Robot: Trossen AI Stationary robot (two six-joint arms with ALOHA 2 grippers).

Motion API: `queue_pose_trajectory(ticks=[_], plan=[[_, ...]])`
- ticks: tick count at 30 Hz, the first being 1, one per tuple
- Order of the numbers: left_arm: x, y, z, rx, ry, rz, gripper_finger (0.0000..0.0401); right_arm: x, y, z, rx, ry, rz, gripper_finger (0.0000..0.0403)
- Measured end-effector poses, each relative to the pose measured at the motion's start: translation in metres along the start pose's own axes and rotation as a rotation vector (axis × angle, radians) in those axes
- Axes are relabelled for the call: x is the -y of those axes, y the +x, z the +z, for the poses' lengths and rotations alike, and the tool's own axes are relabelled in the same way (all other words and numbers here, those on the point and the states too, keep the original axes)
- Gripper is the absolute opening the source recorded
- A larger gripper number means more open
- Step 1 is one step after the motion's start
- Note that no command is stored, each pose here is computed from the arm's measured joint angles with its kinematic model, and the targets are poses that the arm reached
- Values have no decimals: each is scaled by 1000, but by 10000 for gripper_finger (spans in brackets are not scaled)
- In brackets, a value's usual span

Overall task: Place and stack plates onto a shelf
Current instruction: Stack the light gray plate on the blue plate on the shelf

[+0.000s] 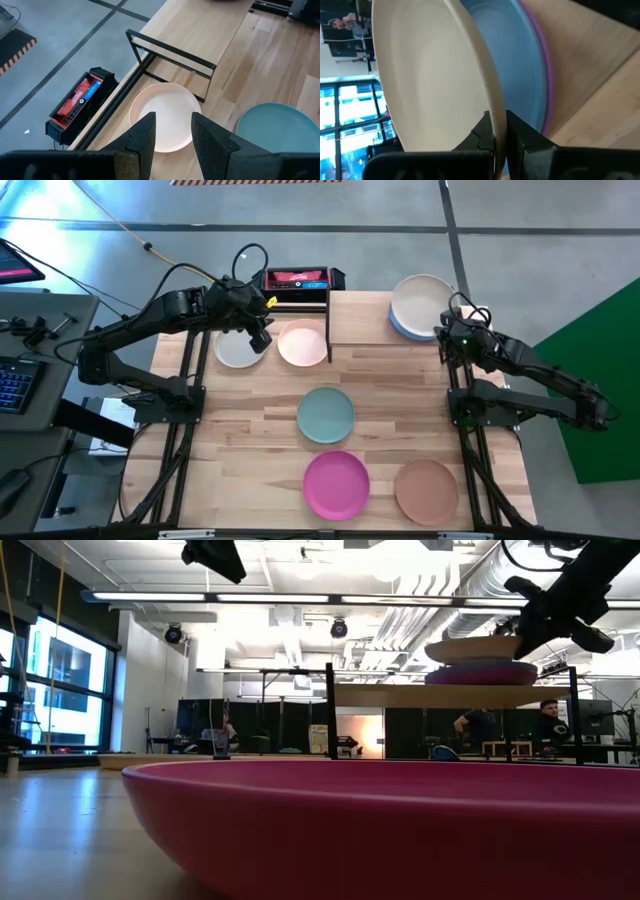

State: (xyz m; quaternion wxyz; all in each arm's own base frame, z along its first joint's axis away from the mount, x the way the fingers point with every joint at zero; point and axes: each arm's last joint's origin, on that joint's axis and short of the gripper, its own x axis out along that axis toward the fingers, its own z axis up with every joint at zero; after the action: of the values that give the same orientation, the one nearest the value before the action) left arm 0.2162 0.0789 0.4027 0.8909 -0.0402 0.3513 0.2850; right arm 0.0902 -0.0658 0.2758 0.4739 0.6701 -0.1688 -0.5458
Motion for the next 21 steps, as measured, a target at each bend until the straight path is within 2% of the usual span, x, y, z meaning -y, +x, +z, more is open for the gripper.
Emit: queue_pose_trajectory(ticks=[5,15,21], plan=[[0,0,0,0,0,0,115,3,0,1,7,-17,-32,0],[0,0,0,0,24,0,115,4,-2,2,-8,-59,-28,2],[0,0,0,0,26,0,115,5,-5,4,-5,-77,-17,41]])
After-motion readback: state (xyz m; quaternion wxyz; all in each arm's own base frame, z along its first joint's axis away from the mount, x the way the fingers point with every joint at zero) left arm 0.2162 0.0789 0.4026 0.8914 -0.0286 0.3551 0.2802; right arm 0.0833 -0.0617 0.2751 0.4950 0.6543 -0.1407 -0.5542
